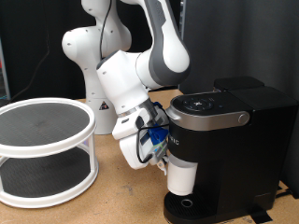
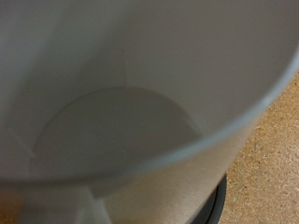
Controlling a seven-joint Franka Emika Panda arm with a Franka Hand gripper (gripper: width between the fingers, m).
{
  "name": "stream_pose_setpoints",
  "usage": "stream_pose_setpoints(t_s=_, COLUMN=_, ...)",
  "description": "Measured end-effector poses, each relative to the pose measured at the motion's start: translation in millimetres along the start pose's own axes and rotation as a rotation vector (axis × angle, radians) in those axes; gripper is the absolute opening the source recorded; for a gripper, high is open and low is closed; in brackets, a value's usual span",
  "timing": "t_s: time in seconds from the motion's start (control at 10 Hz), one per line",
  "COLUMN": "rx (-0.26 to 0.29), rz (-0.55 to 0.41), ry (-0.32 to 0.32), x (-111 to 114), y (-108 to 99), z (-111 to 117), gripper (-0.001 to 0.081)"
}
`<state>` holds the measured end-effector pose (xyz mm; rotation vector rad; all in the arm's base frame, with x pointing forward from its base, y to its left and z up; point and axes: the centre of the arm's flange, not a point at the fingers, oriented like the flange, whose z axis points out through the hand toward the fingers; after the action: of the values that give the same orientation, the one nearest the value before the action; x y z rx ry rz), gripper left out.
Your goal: Make a cup of coffee with the keurig machine
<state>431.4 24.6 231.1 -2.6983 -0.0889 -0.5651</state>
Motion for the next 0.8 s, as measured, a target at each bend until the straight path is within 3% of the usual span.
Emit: stream_pose_setpoints(t_s=0.8, rx=-0.023, rz=0.006, ry=0.012, x=1, y=4, z=25, gripper=0.0079)
